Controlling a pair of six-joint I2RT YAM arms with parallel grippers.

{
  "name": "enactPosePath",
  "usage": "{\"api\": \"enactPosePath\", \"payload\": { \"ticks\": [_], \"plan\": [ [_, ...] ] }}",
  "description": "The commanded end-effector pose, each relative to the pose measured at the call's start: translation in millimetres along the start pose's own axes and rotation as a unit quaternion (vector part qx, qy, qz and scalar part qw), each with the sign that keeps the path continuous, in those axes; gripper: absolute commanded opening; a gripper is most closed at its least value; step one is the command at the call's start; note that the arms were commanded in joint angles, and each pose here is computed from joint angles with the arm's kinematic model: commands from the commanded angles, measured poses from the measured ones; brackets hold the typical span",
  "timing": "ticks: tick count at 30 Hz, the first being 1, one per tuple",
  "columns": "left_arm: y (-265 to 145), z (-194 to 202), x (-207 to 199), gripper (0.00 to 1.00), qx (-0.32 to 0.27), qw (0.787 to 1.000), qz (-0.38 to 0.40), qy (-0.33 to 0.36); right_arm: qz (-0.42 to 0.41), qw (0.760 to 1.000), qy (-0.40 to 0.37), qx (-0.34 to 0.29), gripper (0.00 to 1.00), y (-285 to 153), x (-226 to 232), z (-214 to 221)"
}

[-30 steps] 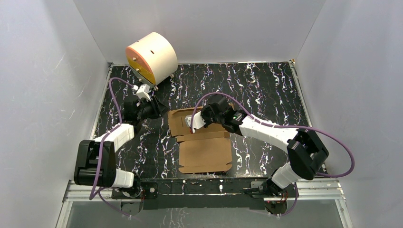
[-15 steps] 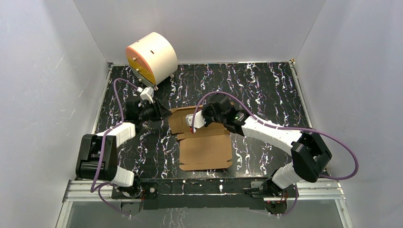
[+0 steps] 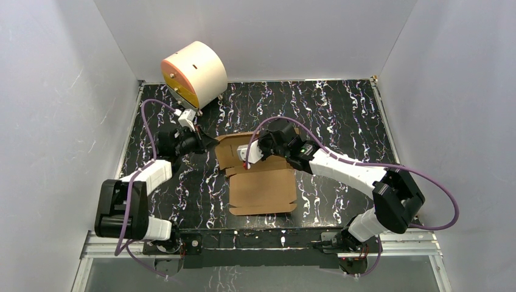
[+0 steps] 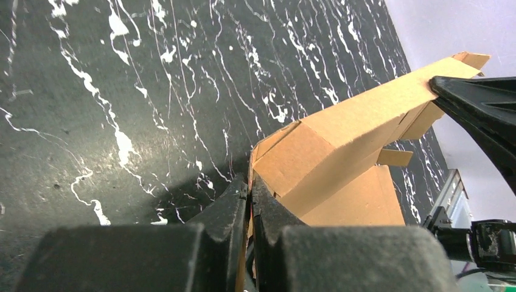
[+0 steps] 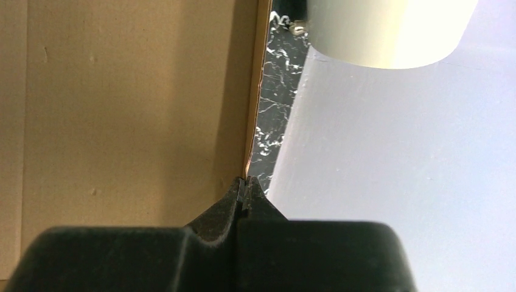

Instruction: Fold the paper box

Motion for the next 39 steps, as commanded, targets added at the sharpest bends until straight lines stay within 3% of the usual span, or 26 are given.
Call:
{"api": "enactPosePath", "payload": {
  "ticks": [1, 8, 18, 31, 39],
  "plan": [
    [-13, -28, -12, 0.00, -0.077, 0.995, -0.009, 0.067, 0.076, 0.996, -0.046, -0.018, 0.00, -4, -35, -13],
    [-14, -30, -17, 0.00, -0.102, 0.989, -0.025, 0.100, 0.102, 0.992, -0.067, -0.015, 0.00, 2, -35, -11],
    [-4, 0, -30, 0.00, -0.103, 0.983, -0.043, 0.143, 0.082, 0.995, -0.051, -0.020, 0.00, 11, 13, -7],
    [-11, 37, -53, 0.00, -0.090, 0.983, -0.051, 0.149, 0.089, 0.995, -0.030, -0.030, 0.00, -5, 53, -20],
    [-20, 50, -60, 0.00, -0.094, 0.982, -0.060, 0.154, 0.136, 0.988, -0.067, -0.024, 0.00, -16, 67, -32]
  ]
}}
Point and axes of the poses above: each gripper's point midway between its finger pads, its own y axis out along the fingers, its own x axis along the line the jaws close on, z = x × y, the point moved 9 cm from there along -y, back along the fingers, and after that the axes turned 8 degrees about y, right-handed, at the moved point
